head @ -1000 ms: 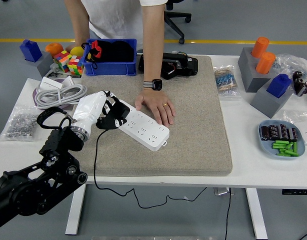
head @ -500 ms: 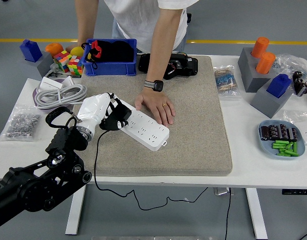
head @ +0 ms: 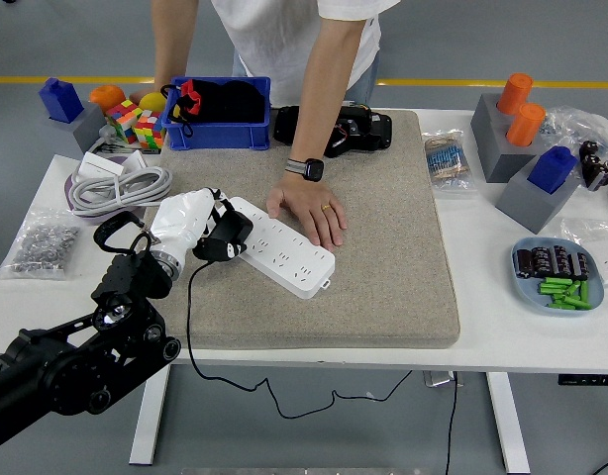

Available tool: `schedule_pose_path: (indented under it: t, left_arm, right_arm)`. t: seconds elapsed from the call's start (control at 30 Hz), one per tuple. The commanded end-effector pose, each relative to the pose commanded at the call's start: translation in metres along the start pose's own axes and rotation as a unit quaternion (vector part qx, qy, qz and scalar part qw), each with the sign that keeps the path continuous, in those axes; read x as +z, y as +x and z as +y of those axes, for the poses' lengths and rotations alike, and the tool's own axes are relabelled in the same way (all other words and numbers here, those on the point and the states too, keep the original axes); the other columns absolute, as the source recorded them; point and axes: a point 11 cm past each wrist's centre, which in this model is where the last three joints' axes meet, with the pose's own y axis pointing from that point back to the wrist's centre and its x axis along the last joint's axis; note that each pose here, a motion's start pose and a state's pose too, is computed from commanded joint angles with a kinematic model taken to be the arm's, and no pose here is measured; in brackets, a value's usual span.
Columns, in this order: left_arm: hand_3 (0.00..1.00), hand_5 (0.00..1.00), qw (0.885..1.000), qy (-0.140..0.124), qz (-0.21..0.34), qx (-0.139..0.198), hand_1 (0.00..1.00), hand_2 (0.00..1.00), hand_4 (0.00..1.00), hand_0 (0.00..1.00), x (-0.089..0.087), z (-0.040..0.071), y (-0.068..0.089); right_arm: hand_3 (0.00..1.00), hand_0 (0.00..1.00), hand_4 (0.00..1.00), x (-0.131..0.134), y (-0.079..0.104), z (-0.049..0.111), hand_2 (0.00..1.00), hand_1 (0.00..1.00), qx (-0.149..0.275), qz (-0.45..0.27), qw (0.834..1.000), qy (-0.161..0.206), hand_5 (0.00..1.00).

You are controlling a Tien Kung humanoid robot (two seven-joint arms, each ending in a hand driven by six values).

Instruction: Press the white button,pick up the black plug,place it near the board,insert it into the board

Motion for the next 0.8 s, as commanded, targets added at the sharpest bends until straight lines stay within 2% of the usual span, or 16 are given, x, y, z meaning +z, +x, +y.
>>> schedule_pose_path:
  t: [0.8]
  left_arm:
    - [0.563, 0.002, 1.000, 0.007, -0.011, -0.008, 0.375, 0.358, 0.723, 0.301, -0.0013, 0.0005, -0.0008]
  right_arm:
    - [0.594, 0.625, 0.678, 0.0008, 0.0001, 0.0000, 0.602, 0.623, 0.000, -0.001, 1.000, 0.000, 0.390]
